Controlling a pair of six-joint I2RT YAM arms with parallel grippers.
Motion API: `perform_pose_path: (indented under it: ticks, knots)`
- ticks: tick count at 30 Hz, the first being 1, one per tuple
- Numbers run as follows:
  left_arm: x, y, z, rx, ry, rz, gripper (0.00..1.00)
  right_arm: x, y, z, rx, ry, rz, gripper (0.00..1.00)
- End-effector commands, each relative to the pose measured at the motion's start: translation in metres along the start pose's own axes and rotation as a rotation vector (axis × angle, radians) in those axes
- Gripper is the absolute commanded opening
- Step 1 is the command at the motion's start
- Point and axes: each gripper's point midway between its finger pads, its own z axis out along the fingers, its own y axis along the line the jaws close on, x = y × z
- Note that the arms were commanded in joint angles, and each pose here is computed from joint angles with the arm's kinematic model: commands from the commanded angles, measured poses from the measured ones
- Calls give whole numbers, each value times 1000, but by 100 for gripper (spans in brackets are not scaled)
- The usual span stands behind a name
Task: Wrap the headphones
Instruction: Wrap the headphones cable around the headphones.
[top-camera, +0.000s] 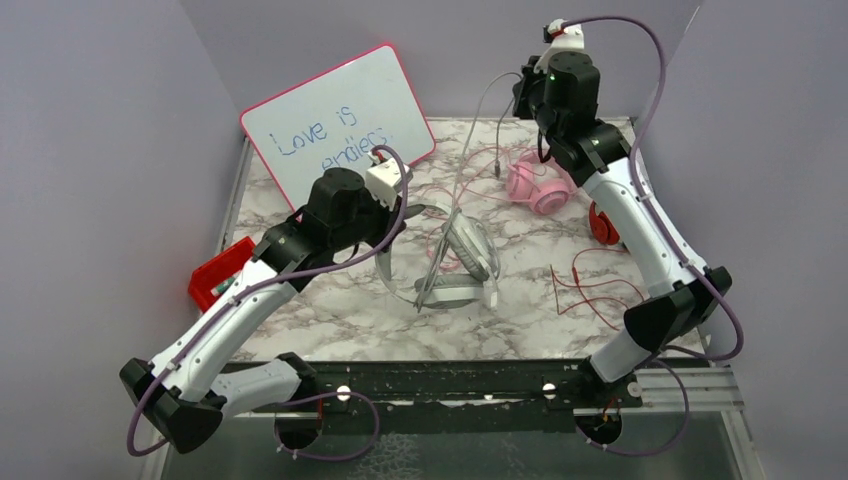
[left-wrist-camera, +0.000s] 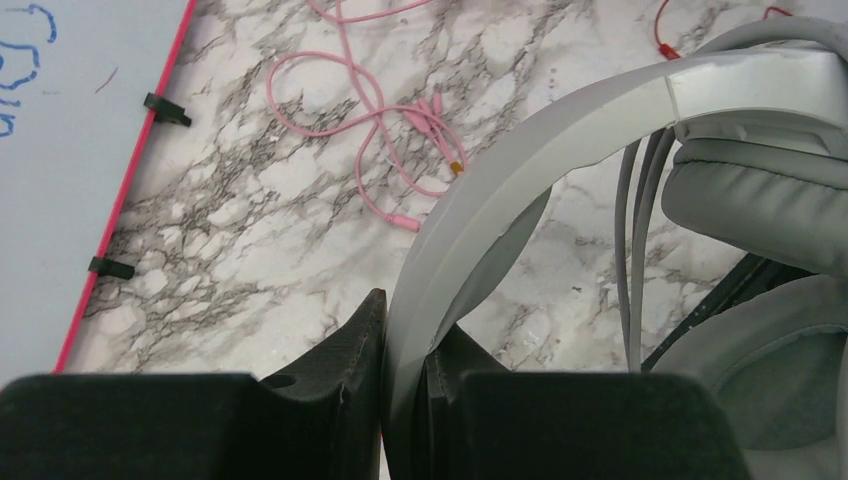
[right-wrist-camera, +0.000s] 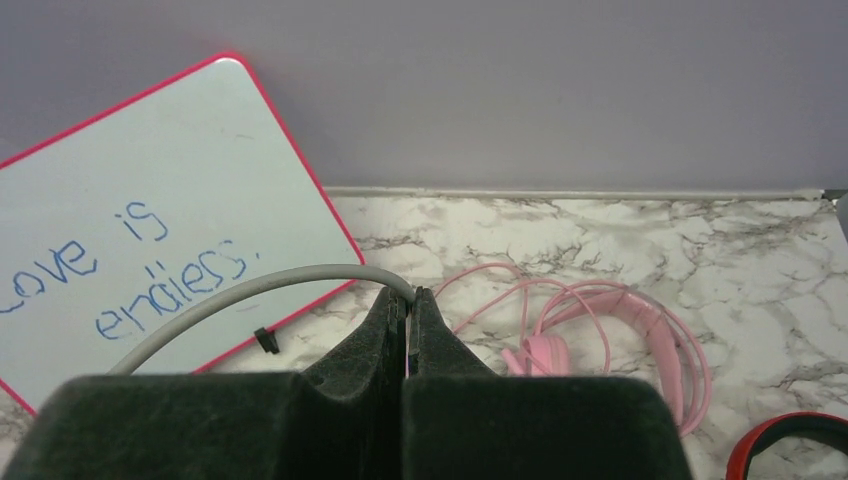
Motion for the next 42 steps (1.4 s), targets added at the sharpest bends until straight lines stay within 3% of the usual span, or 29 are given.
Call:
perform_pose_path:
  ticks: [1,8,13,19,26,30,36,42]
  knots:
    - [-49,-32,-25,158,-163,0,0,16,9,16,-49,30,8,0]
    - [-89,-35,-57,155,-286,-8,0,70,-7,30,-26,145,24,0]
    - [-123,-22,-80,68,-374,-23,0,123,-18,28,-57,276,79,0]
    - [-172,-5,-92,-40,-467,-70,0,161,10,4,-252,400,100,0]
    - [-222,-33,-93,114,-561,-97,0,182,38,-16,-428,488,136,0]
    - [-248,-23,-100,62,-633,-161,0,201,57,-32,-555,557,199,0]
    - [-277,25,-106,-198,-733,-212,0,183,93,-73,-806,587,339,0]
    - [-301,50,-93,-343,-820,-145,0,142,128,-112,-1052,611,524,0]
